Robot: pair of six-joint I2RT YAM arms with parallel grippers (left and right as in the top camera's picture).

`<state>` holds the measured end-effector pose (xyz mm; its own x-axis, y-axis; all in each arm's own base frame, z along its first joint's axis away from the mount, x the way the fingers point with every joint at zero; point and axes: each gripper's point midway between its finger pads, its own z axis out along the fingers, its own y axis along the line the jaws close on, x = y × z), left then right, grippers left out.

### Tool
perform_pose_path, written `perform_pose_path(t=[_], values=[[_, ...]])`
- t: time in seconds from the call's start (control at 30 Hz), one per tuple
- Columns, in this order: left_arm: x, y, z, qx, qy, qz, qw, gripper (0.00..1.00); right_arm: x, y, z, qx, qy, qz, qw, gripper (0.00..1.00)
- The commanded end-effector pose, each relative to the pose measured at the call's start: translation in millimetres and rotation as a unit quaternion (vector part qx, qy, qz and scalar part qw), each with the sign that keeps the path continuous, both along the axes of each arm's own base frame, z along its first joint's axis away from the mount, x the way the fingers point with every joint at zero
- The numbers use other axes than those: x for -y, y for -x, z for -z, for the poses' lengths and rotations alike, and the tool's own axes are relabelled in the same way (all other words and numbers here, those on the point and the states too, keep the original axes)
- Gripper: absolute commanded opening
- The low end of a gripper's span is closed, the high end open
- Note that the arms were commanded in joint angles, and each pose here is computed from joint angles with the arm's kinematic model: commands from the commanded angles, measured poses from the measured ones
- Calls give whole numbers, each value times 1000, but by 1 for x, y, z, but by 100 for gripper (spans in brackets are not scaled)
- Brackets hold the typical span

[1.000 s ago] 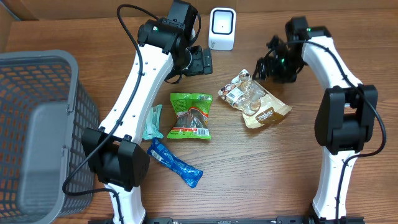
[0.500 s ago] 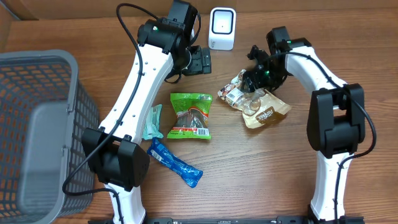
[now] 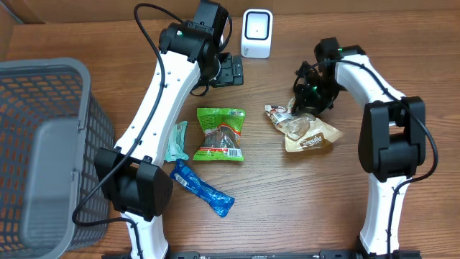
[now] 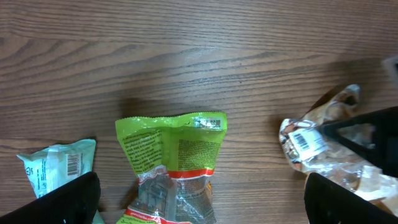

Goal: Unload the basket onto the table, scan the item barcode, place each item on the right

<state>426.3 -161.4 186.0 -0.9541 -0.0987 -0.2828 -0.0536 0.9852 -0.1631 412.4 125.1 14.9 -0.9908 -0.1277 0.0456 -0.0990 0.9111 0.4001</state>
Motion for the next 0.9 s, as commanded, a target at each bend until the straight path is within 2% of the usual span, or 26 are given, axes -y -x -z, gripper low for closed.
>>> perform_pose_path(t=[0.0,0.1,0.27,0.4,0.53,0.7,0.77,0.87], values=[[-10,-4,7,-3,-12,-2,1000,96,16,-33,-48,62,-4,28,998,4],[-13,-5,7,-3,-13,-6,1000,99,28,-56,-97,140,19,48,989,4],[-15,-3,6,-4,-21,19,1000,98,40,-77,-145,237,92,73,964,4],[-20,1,-6,4,-35,61,998,100,22,-77,-181,287,77,65,953,4],[-36,0,-43,35,-28,45,998,100,4,-79,-233,356,38,62,932,4],[-51,-6,-80,78,-20,26,996,100,-15,-78,-274,417,19,52,907,4],[-56,-8,-82,83,-21,19,996,100,-15,-84,-286,446,41,61,892,4],[-59,-9,-80,79,-23,16,996,100,-6,-100,-299,494,118,92,857,4]])
